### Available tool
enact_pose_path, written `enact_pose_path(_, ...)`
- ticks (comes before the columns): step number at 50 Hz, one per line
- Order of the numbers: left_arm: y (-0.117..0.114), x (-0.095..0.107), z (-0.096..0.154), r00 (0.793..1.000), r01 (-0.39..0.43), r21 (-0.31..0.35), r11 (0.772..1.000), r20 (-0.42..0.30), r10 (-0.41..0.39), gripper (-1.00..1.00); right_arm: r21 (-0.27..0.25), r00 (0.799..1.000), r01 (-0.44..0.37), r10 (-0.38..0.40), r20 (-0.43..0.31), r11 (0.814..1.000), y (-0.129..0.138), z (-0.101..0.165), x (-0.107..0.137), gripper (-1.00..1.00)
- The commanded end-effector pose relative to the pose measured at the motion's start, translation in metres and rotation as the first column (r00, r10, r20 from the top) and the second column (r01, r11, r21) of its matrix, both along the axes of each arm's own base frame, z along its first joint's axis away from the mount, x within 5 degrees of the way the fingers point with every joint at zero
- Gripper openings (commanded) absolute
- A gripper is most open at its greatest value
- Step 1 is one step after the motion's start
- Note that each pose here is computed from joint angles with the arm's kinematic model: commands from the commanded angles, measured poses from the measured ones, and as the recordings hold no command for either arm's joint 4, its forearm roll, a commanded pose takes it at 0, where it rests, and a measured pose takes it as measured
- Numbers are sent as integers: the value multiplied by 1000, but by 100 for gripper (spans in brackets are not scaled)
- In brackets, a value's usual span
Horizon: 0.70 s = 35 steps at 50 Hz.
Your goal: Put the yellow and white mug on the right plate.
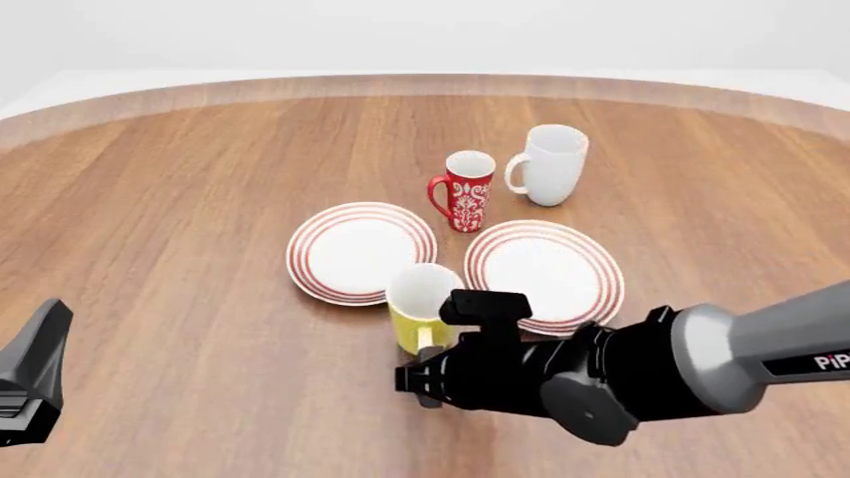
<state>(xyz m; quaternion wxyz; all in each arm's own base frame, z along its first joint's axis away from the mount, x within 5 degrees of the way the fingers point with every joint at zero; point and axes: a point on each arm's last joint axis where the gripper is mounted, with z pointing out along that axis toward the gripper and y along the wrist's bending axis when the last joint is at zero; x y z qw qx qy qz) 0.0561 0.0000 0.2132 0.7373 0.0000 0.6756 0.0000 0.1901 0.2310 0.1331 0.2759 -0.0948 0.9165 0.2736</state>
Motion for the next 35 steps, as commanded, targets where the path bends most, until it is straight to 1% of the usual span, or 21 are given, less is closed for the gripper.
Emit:
enact_pose_path(1,0,0,0,1000,0,0,1000,0,0,100,8,1000,13,-13,3,1000,-2,0,2,-100)
enact_pose_path(10,0,0,0,1000,0,0,1000,0,0,100,10,1000,18,-18,12,1000,-7,5,2,-100)
enact_pose_path(19,0,0,0,1000,0,0,1000,0,0,100,5,999,19,-19,37,1000,-15,21,3,-100)
enact_pose_path(35,0,0,0,1000,0,0,1000,0,0,100,0,998,15,-15,60,1000,-23,39,2,-100)
